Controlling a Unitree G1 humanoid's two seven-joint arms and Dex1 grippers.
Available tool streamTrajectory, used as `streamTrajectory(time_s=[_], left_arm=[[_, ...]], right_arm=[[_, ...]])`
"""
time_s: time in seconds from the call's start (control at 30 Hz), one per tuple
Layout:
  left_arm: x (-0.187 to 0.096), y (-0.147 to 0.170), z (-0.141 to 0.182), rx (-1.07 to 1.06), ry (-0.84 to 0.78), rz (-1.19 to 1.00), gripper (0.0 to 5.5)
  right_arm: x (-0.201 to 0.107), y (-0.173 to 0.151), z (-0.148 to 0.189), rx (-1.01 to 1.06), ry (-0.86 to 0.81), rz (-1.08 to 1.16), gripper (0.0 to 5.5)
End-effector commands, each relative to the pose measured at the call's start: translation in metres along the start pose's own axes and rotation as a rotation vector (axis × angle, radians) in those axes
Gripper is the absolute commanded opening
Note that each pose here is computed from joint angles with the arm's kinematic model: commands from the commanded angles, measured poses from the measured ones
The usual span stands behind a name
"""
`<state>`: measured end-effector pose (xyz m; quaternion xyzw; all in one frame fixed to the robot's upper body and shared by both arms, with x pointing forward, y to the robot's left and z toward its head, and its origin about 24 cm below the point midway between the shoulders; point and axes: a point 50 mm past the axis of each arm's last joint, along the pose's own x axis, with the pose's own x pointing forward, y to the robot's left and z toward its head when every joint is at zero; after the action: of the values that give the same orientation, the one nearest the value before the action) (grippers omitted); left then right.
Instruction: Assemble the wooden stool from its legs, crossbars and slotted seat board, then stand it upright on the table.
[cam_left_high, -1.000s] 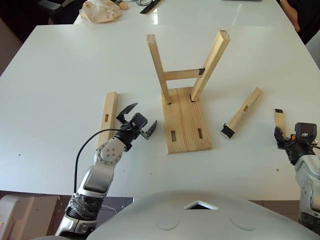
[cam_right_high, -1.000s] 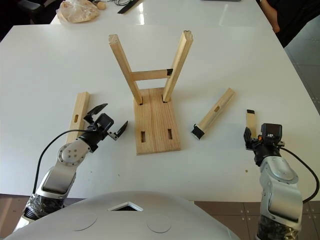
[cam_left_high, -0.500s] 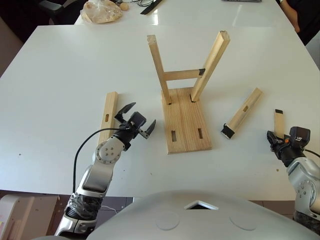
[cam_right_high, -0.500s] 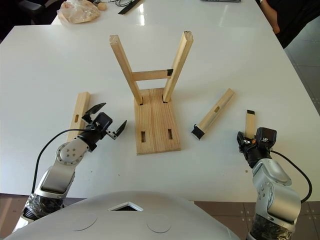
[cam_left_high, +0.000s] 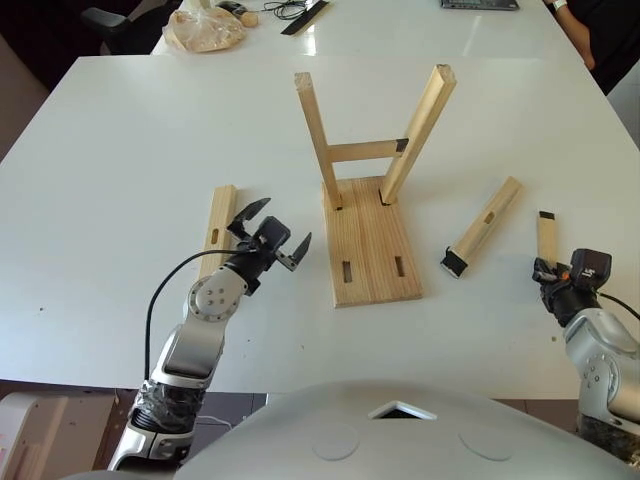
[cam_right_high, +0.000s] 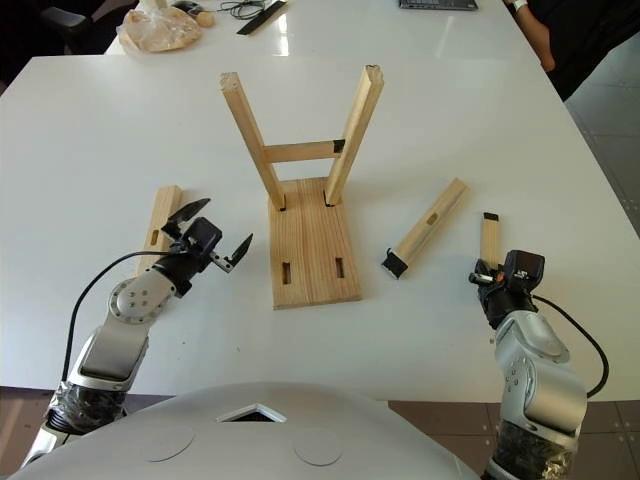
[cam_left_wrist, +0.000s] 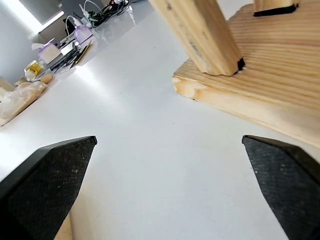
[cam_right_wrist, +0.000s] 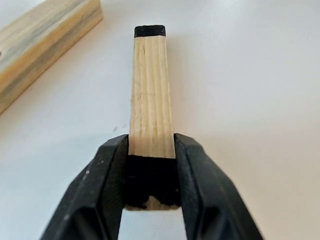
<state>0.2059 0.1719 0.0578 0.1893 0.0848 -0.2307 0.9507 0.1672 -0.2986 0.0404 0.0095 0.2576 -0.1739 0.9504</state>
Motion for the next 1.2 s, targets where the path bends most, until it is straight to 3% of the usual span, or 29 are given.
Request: streamTrajectory(time_s=[0.03, 0.13, 0.23, 0.37, 0.6, 0.7, 0.87, 1.17, 1.2], left_arm=[[-0.016, 0.02, 0.062, -0.215, -0.278, -0.056, 5.4], [-0.031, 0.031, 0.107, -0.313, -0.462, -0.192, 5.4], [-0.037, 0.036, 0.143, -0.369, -0.618, -0.309, 5.11], [-0.04, 0.032, 0.165, -0.488, -0.701, -0.434, 4.53], [-0.036, 0.014, 0.176, -0.582, -0.627, -0.78, 4.33], [-0.035, 0.007, 0.176, -0.606, -0.592, -0.87, 3.91], [-0.045, 0.004, 0.174, -0.647, -0.581, -0.98, 3.89], [-0.044, 0.003, 0.172, -0.593, -0.546, -1.009, 3.89], [-0.044, 0.003, 0.172, -0.591, -0.544, -1.01, 3.69]], right_arm=[[0.013, -0.014, 0.106, -0.065, -0.43, -0.044, 1.32], [-0.005, 0.01, 0.159, -0.041, -0.683, 0.171, 1.32], [-0.029, 0.053, 0.183, 0.087, -0.787, 0.515, 1.32], [-0.057, 0.106, 0.171, 0.193, -0.643, 1.142, 1.32], [-0.088, 0.128, 0.167, 0.104, -0.407, 1.75, 1.32], [-0.096, 0.131, 0.169, 0.029, -0.337, 1.876, 1.32], [-0.104, 0.136, 0.16, -0.046, -0.231, 1.991, 1.32], [-0.097, 0.136, 0.144, -0.1, -0.137, 1.98, 1.32], [-0.096, 0.136, 0.142, -0.114, -0.128, 1.967, 1.32]])
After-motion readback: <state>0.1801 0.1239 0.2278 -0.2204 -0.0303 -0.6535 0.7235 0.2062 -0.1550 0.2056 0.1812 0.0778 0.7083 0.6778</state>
